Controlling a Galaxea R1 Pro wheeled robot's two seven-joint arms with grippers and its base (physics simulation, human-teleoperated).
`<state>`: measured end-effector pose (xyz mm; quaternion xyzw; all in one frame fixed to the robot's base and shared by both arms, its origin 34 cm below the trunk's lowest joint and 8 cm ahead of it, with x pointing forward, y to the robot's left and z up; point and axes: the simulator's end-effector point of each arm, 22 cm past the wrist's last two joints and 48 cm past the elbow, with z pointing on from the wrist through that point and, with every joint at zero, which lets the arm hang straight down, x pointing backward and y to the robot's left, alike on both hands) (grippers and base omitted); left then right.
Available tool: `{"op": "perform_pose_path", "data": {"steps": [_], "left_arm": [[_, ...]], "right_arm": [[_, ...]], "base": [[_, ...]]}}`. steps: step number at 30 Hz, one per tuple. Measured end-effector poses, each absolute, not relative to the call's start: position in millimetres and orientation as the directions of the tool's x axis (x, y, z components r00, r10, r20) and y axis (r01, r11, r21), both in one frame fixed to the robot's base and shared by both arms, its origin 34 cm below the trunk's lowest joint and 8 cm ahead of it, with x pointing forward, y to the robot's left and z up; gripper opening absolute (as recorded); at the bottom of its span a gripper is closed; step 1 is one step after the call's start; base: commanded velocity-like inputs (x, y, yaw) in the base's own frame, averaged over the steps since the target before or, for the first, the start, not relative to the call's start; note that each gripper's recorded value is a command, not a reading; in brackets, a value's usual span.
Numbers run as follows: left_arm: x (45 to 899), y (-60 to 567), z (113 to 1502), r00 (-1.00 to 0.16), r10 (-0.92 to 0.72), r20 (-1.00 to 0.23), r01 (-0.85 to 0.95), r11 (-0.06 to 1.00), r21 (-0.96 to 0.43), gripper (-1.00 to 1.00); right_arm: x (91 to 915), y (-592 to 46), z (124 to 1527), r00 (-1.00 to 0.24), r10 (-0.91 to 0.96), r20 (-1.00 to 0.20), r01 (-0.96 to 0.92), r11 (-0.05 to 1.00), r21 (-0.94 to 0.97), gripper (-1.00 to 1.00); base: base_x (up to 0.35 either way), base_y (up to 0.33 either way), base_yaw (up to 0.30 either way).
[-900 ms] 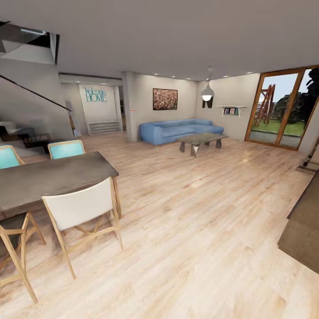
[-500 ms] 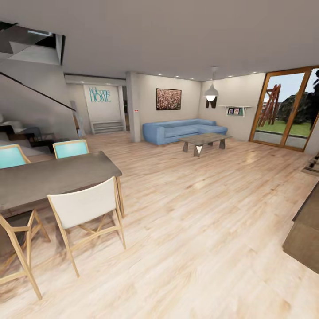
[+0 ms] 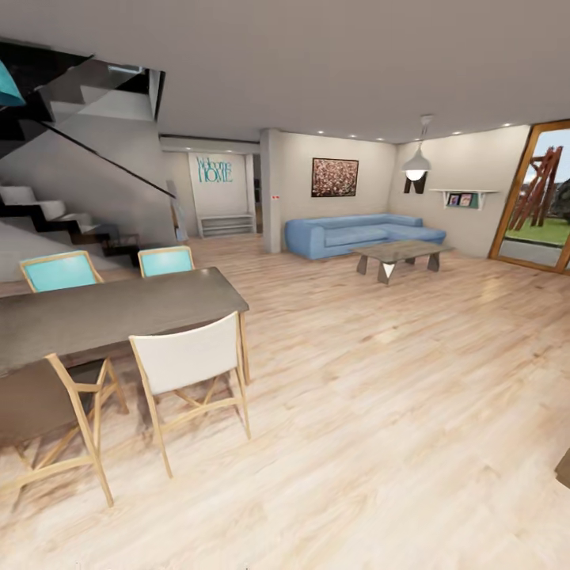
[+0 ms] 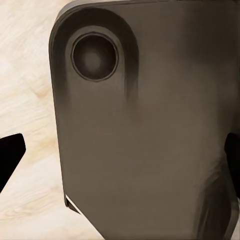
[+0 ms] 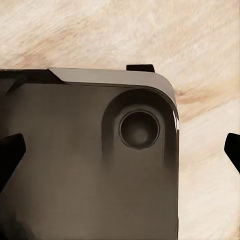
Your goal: In the kitchen, take the popcorn bag from the countertop, put it into the microwave, and heat it until the popcorn is cooked so the cooked popcorn ends up inside the bag.
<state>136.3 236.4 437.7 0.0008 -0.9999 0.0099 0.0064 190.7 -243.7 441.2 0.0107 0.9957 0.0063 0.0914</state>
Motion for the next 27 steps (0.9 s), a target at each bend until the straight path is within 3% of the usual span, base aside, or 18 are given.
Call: {"op": "perform_pose_path", "data": {"steps": [18,27], "left_arm": [[137.1,236.4,437.7,-1.000,-0.001,0.012,-0.002,1.000,-0.020,1.00],[137.8,236.4,437.7,-1.000,-0.001,0.010,-0.001,1.000,-0.020,1.00]], "right_arm": [[140.8,-247.2,438.9,-0.995,0.070,-0.074,0.071,0.998,-0.002,1.00],[127.7,-272.7,440.8,-0.996,0.069,-0.053,0.075,0.990,-0.118,1.00]], "base": [[0.000,0.000,0.265],[0.000,0.000,0.265]]}}
